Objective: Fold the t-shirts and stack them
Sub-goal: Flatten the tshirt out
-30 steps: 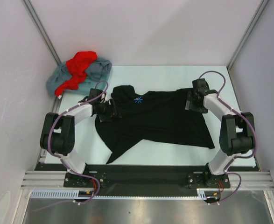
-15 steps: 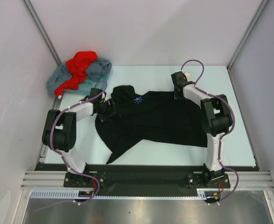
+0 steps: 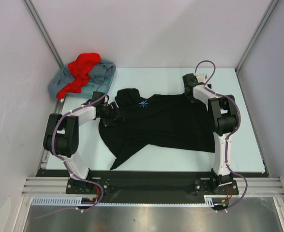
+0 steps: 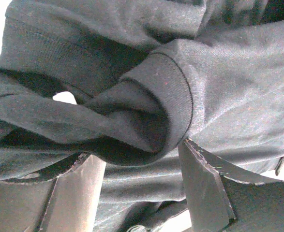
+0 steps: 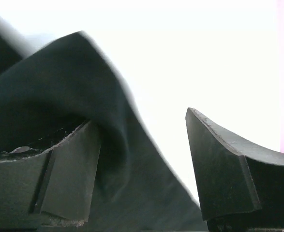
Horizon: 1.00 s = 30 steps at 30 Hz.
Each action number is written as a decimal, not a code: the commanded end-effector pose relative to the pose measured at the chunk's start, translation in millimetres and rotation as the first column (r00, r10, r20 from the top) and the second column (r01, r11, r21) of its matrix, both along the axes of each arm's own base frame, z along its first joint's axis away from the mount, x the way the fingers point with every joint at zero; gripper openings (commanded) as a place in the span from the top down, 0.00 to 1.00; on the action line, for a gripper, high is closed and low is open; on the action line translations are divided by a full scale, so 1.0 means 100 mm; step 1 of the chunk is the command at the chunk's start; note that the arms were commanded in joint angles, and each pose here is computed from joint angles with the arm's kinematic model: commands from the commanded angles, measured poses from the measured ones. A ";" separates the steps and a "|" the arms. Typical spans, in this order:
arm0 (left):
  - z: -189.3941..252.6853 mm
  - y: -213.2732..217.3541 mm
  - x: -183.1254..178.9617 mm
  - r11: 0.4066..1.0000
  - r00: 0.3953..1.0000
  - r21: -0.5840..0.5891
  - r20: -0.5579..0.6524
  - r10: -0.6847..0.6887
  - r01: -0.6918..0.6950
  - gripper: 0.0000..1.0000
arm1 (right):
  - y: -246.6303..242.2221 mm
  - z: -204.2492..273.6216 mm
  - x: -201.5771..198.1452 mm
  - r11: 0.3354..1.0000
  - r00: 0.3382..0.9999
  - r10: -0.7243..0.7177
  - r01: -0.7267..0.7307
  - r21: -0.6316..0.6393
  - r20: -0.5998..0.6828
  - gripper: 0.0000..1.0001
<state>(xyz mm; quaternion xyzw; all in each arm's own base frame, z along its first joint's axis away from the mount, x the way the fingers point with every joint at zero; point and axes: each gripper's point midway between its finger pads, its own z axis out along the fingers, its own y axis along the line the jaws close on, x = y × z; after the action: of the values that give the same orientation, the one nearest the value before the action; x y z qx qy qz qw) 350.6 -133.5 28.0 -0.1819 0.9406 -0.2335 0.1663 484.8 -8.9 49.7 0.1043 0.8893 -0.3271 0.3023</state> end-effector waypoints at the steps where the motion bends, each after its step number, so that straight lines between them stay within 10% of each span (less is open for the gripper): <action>1: -0.22 0.18 -0.14 0.998 0.996 0.056 -0.074 0.044 -0.040 0.33 | -0.55 0.25 -0.02 0.991 0.997 -0.077 0.077 -0.113 0.007 0.27; 7: -0.14 0.30 -0.10 0.993 0.999 0.115 -0.028 0.031 -0.028 0.32 | -1.62 0.48 -0.13 0.965 0.976 -0.214 0.205 -0.161 -0.043 0.19; 13: 0.06 0.31 -0.06 0.992 0.999 0.129 0.035 -0.014 0.009 0.31 | -1.40 0.52 -0.05 0.997 0.996 -0.025 0.031 0.073 -0.089 0.00; 30: -0.01 0.05 0.06 0.990 0.998 0.126 -0.003 -0.068 0.068 0.18 | -0.41 0.28 -1.20 0.811 0.996 -0.045 0.083 0.579 -0.080 0.23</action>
<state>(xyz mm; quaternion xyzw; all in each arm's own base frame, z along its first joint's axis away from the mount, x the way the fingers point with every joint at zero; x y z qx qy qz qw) 348.6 -122.1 29.4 -0.1454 0.9581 -0.1833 0.1653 379.5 -72.7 86.3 0.1918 0.9481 -0.1144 0.2265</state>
